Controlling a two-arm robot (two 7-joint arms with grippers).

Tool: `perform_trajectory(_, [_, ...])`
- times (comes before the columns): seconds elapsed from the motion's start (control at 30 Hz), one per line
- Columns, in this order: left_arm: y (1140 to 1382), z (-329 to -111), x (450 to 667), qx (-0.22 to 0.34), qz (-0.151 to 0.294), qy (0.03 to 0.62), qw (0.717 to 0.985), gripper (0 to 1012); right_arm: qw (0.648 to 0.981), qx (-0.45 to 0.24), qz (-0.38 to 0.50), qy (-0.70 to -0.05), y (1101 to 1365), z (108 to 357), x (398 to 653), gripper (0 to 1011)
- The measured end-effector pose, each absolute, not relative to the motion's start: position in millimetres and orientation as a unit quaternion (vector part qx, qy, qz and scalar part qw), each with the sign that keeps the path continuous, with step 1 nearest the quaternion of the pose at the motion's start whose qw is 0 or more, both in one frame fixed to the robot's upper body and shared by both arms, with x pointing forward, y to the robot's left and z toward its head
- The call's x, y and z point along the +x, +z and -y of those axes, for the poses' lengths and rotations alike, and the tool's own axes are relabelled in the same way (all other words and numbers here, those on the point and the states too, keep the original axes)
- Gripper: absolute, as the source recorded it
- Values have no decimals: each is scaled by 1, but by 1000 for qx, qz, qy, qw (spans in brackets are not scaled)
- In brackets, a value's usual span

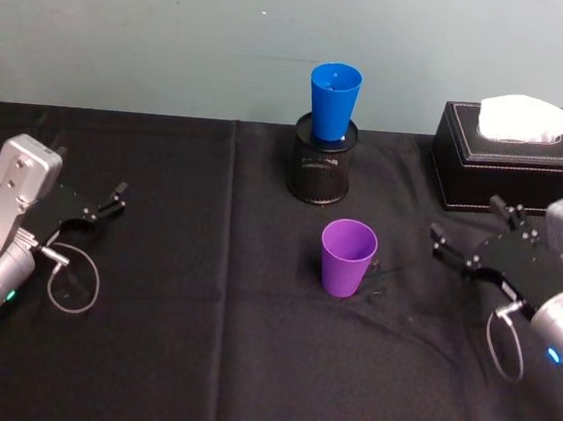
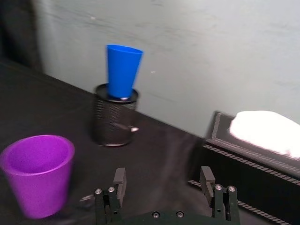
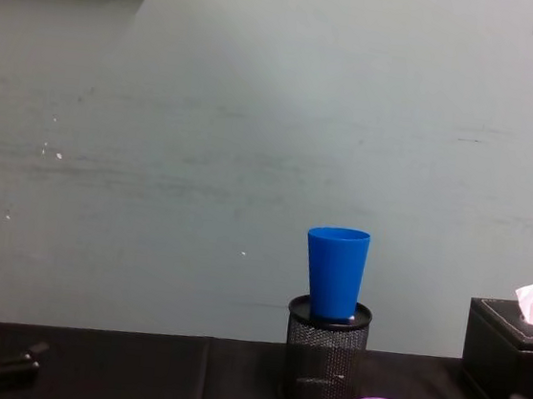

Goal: Pick up one cup with a gripper and tap it against the other cup.

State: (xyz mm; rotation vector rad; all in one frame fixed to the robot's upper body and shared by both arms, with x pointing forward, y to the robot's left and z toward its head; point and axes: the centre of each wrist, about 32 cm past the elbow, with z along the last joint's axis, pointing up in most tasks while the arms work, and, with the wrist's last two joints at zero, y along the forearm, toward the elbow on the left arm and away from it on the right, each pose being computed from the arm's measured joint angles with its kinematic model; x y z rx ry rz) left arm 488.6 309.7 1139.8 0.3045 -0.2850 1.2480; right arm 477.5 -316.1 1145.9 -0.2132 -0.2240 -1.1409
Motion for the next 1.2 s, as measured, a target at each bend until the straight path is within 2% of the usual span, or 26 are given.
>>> perform_trajectory(0.33, [1140,-310,489,141,132,580,791,1005,894,-94,47,-437,1136,323,459,1002])
perform_trajectory(0.83, [1140,-310,489,141,132,580,791,1005,914,-89,33,-395,1121,309,463,1002])
perform_trajectory(1.2, [1140,-310,489,141,132,580,791,1005,922,-63,18,-381,1119,291,480,1002])
